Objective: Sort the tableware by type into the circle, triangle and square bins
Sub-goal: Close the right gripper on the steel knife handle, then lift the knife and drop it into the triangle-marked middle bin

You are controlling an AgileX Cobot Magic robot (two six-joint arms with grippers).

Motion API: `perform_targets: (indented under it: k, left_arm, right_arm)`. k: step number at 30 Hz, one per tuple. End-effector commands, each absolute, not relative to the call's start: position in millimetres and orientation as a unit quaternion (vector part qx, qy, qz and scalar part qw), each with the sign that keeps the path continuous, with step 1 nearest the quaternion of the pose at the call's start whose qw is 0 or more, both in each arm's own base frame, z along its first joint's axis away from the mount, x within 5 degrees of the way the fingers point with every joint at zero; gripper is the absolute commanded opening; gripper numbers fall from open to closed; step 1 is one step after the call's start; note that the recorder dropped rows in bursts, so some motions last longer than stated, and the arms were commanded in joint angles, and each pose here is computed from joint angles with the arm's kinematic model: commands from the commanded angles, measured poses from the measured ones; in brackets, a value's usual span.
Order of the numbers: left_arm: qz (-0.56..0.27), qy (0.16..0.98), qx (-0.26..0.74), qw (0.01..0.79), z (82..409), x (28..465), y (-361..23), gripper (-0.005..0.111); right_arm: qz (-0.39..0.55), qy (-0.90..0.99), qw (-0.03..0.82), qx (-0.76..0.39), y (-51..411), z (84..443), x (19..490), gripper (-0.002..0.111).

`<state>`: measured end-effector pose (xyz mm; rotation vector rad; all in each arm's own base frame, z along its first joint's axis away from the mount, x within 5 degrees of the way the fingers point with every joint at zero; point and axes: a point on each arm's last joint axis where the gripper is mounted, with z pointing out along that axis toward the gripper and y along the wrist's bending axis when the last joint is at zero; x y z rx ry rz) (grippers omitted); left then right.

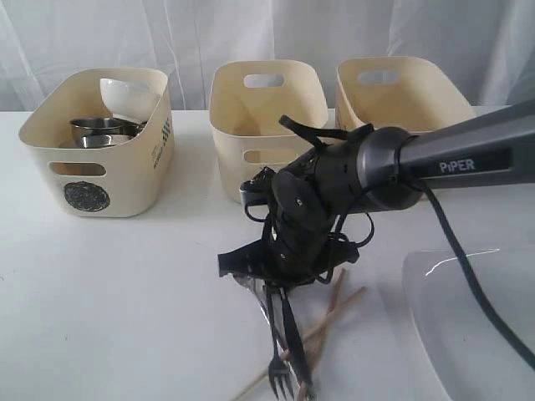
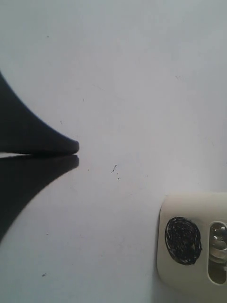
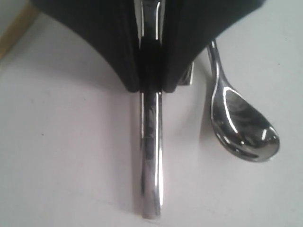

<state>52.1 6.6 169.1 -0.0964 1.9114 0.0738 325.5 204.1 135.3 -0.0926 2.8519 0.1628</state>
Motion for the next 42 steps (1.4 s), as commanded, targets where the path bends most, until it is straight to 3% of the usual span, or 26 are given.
perform_targets:
  k: [1,7,13,15,18,21,24,30,32,34,37,42]
  left_arm:
    - [0.026,0.815,-0.042,0.578,168,52,6,0.0]
    - [0.026,0.815,-0.042,0.578,168,52,6,0.0]
    - [0.026,0.815,-0.042,0.578,168,52,6,0.0]
    - [0.026,0.815,-0.042,0.578,168,52,6,0.0]
    - [0.026,0.815,-0.042,0.578,168,52,6,0.0]
    - [0.026,0.814,-0.042,0.579,169,52,6,0.0]
    - [0.026,0.814,-0.042,0.579,169,52,6,0.0]
    - [0.026,0.814,-0.042,0.579,169,52,6,0.0]
    - [0.026,0.813,-0.042,0.58,169,52,6,0.0]
    - [0.026,0.813,-0.042,0.58,169,52,6,0.0]
    - [0.026,0.813,-0.042,0.58,169,52,6,0.0]
    - [0.026,0.813,-0.042,0.58,169,52,6,0.0]
  right_arm:
    - [0.063,0.986,0.15,-0.034,205,135,327,0.0]
    - [0.08,0.977,0.189,-0.048,204,178,329,0.0]
    - [0.11,0.957,0.259,-0.073,201,247,324,0.0]
    - [0.131,0.941,0.303,-0.079,196,285,316,0.0]
    - [0.198,0.863,0.457,-0.081,191,352,315,0.0]
    - [0.264,0.738,0.617,-0.072,184,388,336,0.0]
    - [0.242,0.695,0.672,-0.084,174,373,366,0.0]
    - [0.217,0.661,0.713,-0.088,168,311,417,0.0]
    - [0.207,0.63,0.748,-0.037,159,291,433,0.0]
    - [0.177,0.64,0.746,0.038,148,266,447,0.008]
    - [0.166,0.676,0.717,0.04,146,236,462,0.035]
    - [0.164,0.687,0.707,0.04,143,233,469,0.048]
